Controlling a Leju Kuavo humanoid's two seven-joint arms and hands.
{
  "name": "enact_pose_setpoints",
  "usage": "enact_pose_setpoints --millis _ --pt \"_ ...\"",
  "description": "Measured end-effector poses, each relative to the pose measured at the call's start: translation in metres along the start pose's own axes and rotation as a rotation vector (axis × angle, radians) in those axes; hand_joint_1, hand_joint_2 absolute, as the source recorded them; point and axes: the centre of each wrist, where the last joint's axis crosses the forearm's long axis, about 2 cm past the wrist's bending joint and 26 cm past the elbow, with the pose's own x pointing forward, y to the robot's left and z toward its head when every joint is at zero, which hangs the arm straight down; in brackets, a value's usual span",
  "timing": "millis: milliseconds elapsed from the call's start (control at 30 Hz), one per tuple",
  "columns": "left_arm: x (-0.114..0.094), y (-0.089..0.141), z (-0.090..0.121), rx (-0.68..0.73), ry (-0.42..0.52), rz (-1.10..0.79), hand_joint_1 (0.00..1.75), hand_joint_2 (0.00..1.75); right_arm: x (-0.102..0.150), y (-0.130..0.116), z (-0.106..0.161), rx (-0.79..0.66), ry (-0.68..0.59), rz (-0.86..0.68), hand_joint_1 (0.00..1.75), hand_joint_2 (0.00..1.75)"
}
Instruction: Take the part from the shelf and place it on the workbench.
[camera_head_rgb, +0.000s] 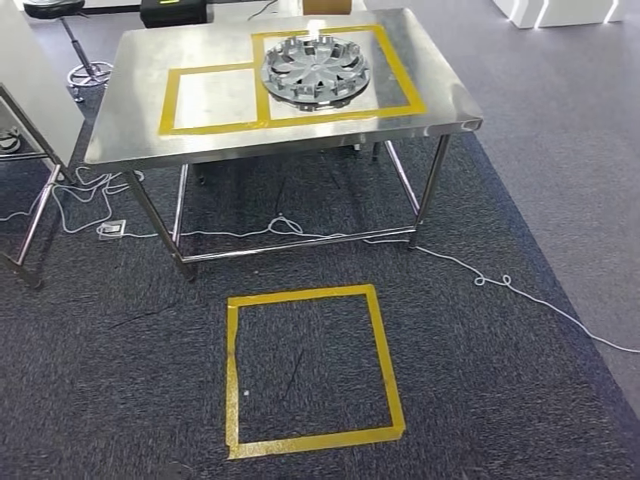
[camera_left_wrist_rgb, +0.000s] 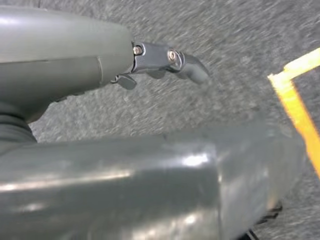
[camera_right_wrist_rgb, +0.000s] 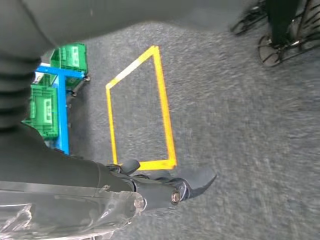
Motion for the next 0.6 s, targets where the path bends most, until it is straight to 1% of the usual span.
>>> enact_pose_setpoints --millis 200,333,600 --pt "-0.0005 -0.0011 0.0003 -0.003 -0.001 -0.002 0.00 0.00 0.0005 -0.0014 0.0000 -0.004 -0.007 0.010 0.00 0.00" --pt "0.0000 0.0003 0.0000 0.004 -0.007 -0.006 0.00 0.00 0.0050 -0.0008 0.0013 0.003 -0.023 0.016 0.00 0.00" --pt "-0.0040 -0.0009 0.0009 0.004 -0.011 -0.020 0.00 0.00 -0.0008 -0.0022 -0.0003 -0.001 -0.028 0.019 0.00 0.00"
